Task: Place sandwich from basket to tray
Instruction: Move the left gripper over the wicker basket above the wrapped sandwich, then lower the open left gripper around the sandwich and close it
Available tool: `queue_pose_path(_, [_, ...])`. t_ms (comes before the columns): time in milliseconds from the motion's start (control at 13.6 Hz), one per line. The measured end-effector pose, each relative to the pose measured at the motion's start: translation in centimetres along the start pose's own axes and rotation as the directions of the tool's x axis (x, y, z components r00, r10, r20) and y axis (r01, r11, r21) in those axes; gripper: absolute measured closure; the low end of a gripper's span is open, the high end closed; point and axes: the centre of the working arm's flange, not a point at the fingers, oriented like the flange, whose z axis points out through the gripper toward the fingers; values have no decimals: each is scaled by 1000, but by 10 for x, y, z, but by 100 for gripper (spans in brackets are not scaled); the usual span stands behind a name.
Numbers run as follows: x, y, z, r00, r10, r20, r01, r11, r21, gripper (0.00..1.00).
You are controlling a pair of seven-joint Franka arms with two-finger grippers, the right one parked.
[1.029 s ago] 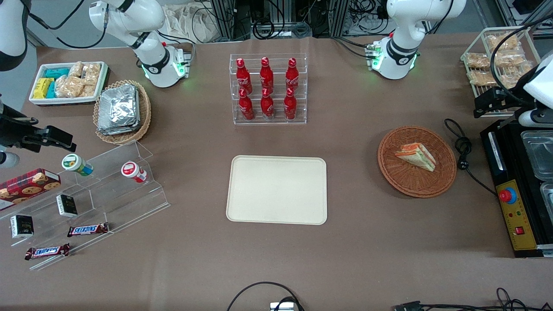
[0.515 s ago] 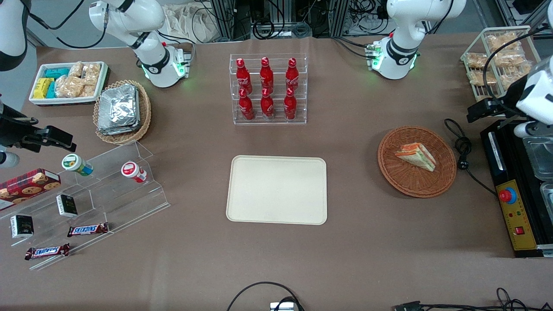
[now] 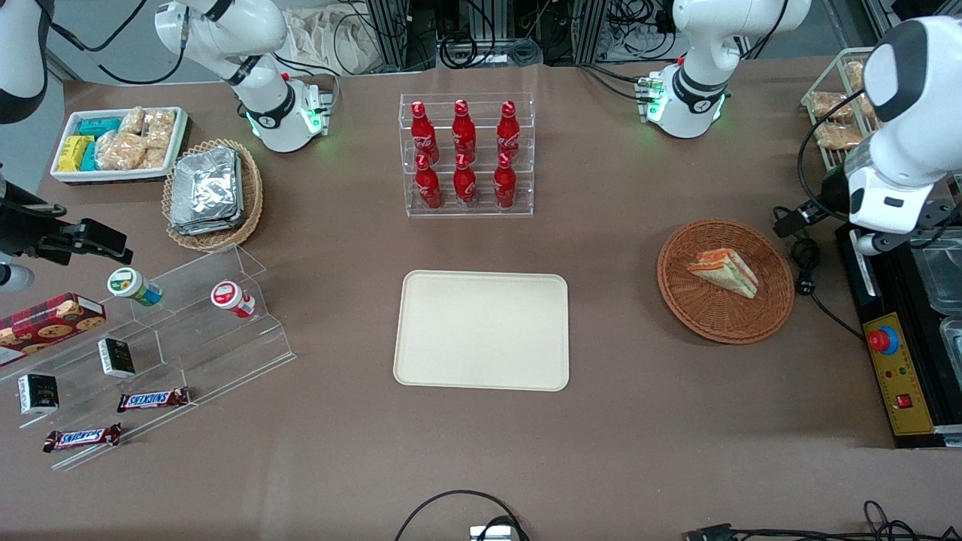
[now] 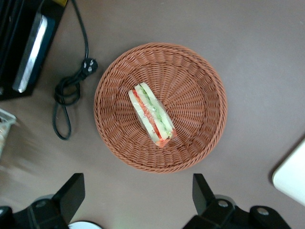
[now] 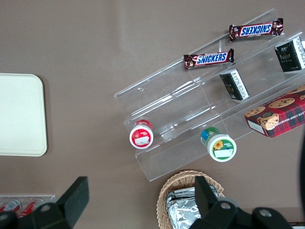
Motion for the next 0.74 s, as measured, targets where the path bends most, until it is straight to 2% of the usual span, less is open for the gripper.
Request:
queue_pose_path(221, [-5, -4, 32, 996, -87, 3, 87, 996, 1, 0])
queue_pose_path(515, [-10, -7, 76, 980, -199, -29, 198, 980, -33, 0])
queue_pose_path(735, [-14, -9, 107, 966, -257, -30, 256, 966, -37, 0])
